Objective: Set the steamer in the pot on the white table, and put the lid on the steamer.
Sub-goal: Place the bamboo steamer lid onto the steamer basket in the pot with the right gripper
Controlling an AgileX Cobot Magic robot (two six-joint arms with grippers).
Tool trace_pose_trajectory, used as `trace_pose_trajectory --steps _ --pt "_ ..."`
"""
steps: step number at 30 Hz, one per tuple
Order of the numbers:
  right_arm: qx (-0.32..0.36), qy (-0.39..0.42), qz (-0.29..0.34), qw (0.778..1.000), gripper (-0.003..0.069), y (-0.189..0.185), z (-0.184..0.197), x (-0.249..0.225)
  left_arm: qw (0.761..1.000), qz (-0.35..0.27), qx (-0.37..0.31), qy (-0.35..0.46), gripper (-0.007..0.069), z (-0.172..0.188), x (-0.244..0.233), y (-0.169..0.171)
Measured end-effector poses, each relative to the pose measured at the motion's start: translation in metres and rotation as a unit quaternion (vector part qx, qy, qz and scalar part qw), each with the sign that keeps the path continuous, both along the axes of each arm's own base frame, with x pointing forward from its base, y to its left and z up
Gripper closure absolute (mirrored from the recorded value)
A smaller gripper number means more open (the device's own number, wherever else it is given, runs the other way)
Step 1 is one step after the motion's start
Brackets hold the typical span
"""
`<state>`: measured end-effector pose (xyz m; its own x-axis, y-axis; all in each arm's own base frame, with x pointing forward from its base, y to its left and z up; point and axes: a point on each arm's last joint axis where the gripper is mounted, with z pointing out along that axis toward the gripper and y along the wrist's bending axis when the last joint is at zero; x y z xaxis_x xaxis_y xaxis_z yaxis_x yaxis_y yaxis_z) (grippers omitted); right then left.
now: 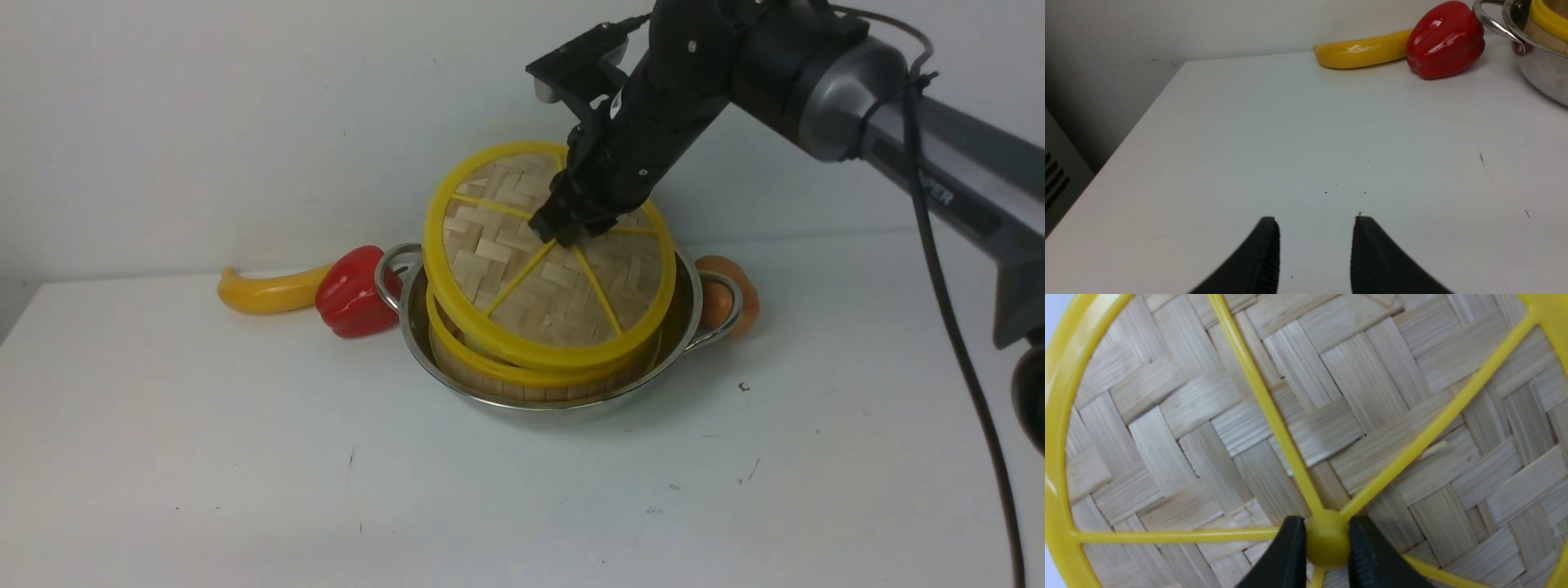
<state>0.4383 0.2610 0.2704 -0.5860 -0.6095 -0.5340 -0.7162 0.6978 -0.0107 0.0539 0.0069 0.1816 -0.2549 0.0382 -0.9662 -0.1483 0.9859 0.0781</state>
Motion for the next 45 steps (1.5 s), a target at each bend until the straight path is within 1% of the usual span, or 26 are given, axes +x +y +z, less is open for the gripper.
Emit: trace_pose_trajectory --steps 7,15,25,35,39,45 --pt "0.008 -0.011 0.004 1.0 0.0515 0.006 0.0 0.0 1.0 0.0 0.0 0.0 0.0384 0.0 0.0 0.0" --pt "-0.004 0.005 0.005 1.0 0.0515 0.007 -0.014 0.002 1.0 0.0 0.0 0.0 0.0384 0.0 0.0 0.0" --pt "0.005 -0.018 0.006 1.0 0.0515 0.007 0.006 0.003 1.0 0.0 0.0 0.0 0.0384 0.0 0.0 0.0" --pt "-0.016 -0.017 -0.001 1.0 0.0515 0.003 0.011 0.002 1.0 0.0 0.0 0.0 0.0384 0.0 0.0 0.0" --pt "-0.014 -0.026 -0.004 1.0 0.0515 0.002 0.017 0.002 1.0 0.0 0.0 0.0 0.0384 0.0 0.0 0.0" --pt "-0.008 -0.018 -0.011 1.0 0.0515 0.003 0.015 0.003 1.0 0.0 0.0 0.0 0.0384 0.0 0.0 0.0"
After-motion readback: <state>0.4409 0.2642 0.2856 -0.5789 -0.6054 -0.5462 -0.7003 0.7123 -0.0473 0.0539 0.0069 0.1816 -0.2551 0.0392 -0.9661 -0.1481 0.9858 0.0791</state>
